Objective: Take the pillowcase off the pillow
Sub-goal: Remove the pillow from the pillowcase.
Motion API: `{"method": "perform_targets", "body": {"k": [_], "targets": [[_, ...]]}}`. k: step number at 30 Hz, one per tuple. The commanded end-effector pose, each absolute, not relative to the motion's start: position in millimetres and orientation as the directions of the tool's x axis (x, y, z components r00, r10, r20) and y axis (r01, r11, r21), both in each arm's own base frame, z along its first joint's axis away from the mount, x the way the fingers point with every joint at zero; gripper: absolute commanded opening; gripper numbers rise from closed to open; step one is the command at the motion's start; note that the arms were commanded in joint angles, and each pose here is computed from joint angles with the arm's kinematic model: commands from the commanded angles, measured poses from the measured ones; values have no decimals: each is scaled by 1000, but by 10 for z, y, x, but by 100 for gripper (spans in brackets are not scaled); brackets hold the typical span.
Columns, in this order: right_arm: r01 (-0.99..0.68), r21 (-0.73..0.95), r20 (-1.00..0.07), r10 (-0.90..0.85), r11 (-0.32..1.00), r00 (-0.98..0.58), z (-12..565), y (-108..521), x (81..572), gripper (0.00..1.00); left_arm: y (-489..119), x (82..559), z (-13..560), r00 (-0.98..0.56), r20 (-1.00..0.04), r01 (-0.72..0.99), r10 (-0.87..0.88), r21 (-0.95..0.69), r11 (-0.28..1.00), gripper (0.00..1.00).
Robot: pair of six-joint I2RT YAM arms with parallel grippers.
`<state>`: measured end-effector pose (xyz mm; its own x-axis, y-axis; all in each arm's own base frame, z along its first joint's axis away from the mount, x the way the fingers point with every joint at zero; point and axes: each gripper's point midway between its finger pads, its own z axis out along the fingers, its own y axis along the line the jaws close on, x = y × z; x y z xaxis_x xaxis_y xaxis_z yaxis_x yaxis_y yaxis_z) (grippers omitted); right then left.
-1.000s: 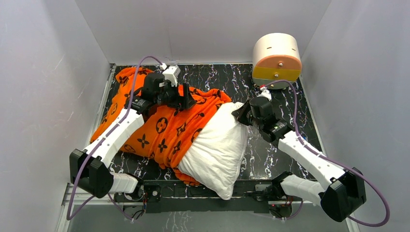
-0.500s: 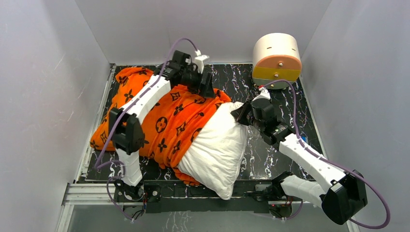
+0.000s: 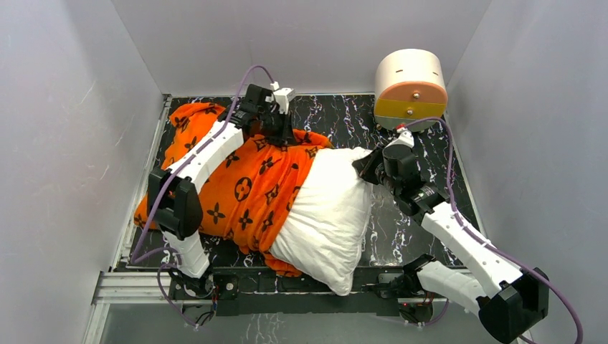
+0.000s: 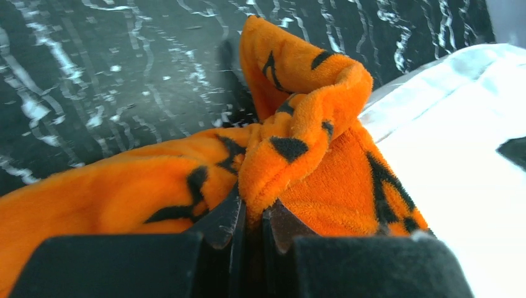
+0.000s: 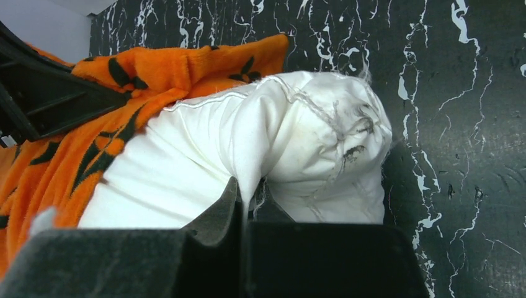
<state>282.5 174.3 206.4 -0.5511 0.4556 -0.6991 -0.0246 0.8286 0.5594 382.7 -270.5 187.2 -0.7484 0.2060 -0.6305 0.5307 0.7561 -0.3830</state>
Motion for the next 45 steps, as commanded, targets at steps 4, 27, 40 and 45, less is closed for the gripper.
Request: {"method": "perform_targets", "body": {"k": [4,27,40,45], "targets": [[106,488,-753,480,866,-451,2343,1132,3181,0,-1303,4272,2100,-720,-694,210,0,-217,953,20],[196,344,-814,396,918,-426,2336,828,3364,0,-1673,4323,1453,-868,-490,204,82,-203,958,0],[1,408,-781,350,913,-517,2520,1162,3483,7,-1502,4267,2190,-784,-617,267,-64,-429,863,58],[-42,421,-766,330,906,-551,2539,1244,3418,17,-2161,3934,2693,-652,-753,496,91,-333,802,82]]}}
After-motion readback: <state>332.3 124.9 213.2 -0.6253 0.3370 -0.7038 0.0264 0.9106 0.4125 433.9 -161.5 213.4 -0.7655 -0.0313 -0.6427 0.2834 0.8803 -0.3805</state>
